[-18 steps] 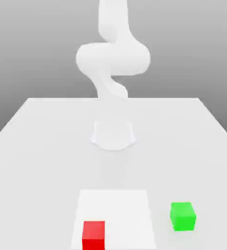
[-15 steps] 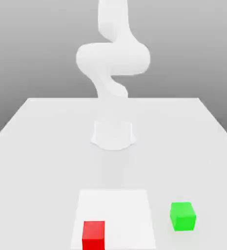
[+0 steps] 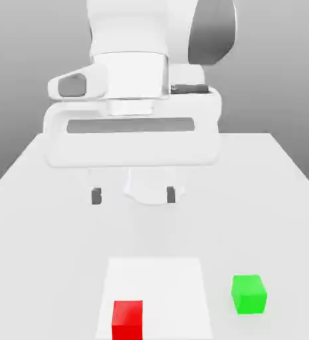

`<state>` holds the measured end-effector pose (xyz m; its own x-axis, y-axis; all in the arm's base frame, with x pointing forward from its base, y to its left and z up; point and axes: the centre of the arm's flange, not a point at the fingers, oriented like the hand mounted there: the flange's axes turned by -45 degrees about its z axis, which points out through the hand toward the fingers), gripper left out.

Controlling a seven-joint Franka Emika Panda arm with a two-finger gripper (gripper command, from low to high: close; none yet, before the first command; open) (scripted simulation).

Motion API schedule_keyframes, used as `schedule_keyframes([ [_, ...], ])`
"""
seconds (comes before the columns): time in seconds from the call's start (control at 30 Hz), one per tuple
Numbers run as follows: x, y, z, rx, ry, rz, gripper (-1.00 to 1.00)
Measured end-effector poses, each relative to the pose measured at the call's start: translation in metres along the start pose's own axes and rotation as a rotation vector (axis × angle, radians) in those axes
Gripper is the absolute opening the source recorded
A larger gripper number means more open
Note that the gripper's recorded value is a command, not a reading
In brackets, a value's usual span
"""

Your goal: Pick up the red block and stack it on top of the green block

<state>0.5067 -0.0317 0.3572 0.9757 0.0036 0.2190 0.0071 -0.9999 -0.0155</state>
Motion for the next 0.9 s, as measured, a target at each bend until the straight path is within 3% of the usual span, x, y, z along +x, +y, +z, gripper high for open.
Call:
schedule_keyframes([
  [0.23, -0.042, 0.013, 0.124, -0.013, -0.195, -0.005, 0.00],
  [0.4, -0.061, 0.016, 0.193, -0.015, -0.220, -0.006, 0.00],
  [0.43, -0.063, 0.016, 0.200, -0.015, -0.220, -0.006, -1.00],
  [0.63, -0.064, 0.016, 0.204, -0.015, -0.221, -0.006, -1.00],
  [0.8, -0.053, 0.015, 0.155, -0.015, -0.221, -0.006, -1.00],
  [0.9, -0.055, -0.042, 0.132, 0.005, -0.223, -0.095, -1.00],
])
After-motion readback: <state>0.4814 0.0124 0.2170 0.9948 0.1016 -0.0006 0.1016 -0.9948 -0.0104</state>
